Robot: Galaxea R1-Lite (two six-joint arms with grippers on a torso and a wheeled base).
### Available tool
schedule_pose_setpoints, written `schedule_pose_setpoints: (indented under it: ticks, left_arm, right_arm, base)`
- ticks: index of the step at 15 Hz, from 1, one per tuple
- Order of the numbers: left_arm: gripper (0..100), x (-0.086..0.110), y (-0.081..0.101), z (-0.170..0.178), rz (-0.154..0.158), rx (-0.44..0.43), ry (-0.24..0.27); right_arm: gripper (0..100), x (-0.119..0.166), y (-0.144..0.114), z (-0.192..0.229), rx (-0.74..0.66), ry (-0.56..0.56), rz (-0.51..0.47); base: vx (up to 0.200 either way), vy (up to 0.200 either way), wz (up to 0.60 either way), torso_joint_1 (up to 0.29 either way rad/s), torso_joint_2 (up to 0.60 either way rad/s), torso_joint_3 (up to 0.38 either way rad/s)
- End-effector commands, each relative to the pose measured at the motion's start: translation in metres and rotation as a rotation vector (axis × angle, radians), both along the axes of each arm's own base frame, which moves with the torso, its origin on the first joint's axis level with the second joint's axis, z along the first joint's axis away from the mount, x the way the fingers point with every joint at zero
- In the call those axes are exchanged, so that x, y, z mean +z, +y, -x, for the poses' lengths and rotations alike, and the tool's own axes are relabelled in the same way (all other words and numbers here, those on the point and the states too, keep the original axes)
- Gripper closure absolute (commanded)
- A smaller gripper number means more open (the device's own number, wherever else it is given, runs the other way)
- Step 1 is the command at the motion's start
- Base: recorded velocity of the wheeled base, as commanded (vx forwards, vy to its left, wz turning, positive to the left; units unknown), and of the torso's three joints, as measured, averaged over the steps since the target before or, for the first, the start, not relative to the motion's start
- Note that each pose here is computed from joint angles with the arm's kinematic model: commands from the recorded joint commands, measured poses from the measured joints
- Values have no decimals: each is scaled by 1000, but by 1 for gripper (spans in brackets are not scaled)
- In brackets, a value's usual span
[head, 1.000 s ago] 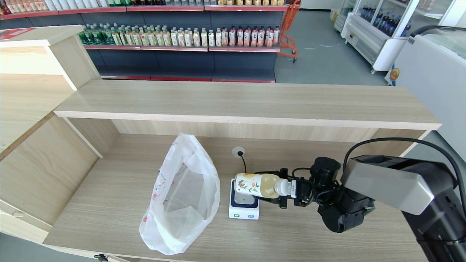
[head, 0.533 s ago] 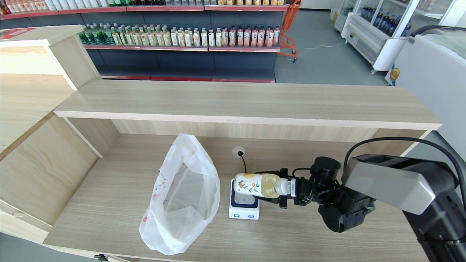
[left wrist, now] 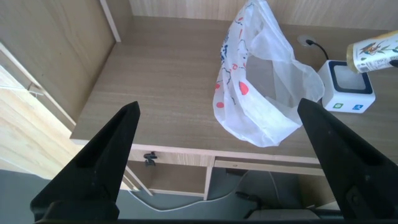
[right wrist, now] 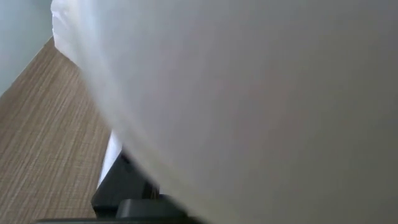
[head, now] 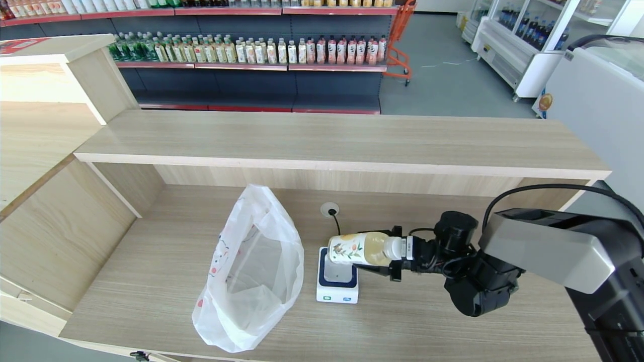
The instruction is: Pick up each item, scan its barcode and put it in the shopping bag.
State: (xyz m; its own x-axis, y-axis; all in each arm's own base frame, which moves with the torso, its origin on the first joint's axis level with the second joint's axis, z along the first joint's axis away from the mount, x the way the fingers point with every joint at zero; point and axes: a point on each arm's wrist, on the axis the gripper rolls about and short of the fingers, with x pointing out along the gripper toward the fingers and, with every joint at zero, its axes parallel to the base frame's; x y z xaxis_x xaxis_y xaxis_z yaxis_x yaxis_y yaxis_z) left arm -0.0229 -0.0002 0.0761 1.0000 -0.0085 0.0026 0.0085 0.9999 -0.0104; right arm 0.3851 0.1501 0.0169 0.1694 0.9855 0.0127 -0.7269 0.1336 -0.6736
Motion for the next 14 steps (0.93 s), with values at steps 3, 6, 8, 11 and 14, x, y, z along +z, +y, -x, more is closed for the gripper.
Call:
schedule_pose_setpoints:
  ticks: [3,6,8,11,14]
  left_arm:
    - [0,0,0,0,0,1,-1]
    - [0,0,0,0,0,1,-1]
    - [0,0,0,0,0,-1,-1]
    - [0,0,0,0,0,-1,-1]
    - [0,0,0,0,0,-1,-1]
  right_arm:
    - [100,53,-17,9,-32,104,-70]
    - [100,84,-31,38,-119,305,-141]
    - [100,92,-38,65,-246,494,-203]
    - [100,94,-36,87,-498,687,-254]
    - [100,99,-43,105,-544,793,-299]
  base:
    - [0,0,0,0,0,0]
    - [0,0,0,0,0,0]
    - [0,0,0,0,0,0]
    - [0,0,0,0,0,0]
    - [0,0,0,0,0,0]
